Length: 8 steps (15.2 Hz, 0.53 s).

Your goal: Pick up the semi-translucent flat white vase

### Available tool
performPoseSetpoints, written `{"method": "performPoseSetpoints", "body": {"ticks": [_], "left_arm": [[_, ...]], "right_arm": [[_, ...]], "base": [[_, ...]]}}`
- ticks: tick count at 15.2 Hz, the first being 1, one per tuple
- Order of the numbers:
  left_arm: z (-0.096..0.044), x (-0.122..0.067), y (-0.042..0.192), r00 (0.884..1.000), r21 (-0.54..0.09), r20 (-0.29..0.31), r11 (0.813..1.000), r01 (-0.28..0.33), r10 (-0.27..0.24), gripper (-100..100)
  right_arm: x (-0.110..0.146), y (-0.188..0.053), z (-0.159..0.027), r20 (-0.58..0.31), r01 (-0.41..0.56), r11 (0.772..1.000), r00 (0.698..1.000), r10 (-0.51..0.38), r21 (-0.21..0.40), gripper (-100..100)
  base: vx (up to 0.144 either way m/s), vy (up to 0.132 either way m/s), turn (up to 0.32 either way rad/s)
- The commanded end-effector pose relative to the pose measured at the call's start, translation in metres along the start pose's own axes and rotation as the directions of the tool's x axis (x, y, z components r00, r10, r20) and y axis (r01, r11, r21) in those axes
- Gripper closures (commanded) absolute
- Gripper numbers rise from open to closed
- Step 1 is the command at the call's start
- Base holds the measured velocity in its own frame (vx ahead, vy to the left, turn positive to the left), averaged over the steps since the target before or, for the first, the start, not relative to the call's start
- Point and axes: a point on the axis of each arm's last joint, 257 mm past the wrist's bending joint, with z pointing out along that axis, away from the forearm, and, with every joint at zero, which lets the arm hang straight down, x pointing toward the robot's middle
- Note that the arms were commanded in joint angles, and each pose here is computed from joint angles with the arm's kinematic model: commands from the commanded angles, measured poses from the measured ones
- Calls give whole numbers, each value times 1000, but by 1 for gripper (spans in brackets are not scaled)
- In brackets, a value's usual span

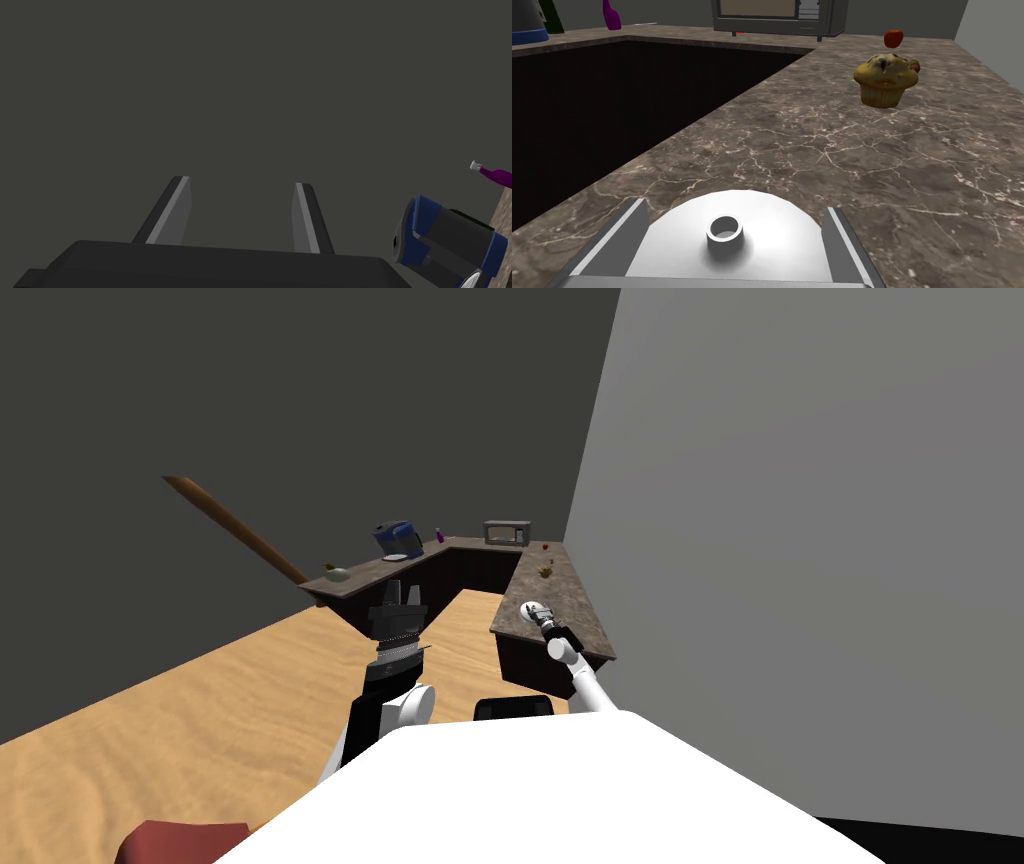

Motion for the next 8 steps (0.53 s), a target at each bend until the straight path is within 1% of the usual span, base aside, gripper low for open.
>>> {"method": "performPoseSetpoints", "body": {"ticks": [1,2,3,4,8], "left_arm": [[0,0,0,1000,0,0,1000,0,0,0],[0,0,0,1000,0,0,1000,0,0,0],[0,0,0,1000,0,0,1000,0,0,0],[0,0,0,1000,0,0,1000,0,0,0],[0,0,0,1000,0,0,1000,0,0,0]], "right_arm": [[-7,-14,4,23,-62,998,998,62,18,-100],[-3,-7,3,10,-29,1000,1000,29,8,-100],[-4,-8,3,14,-37,999,999,37,11,-100],[-4,-8,3,14,-37,999,999,37,11,100],[-1,-9,4,9,-37,999,999,37,12,100]], "base": [[-1,-45,-32],[3,-26,-3],[1,-9,3],[0,0,0],[0,0,0]]}}
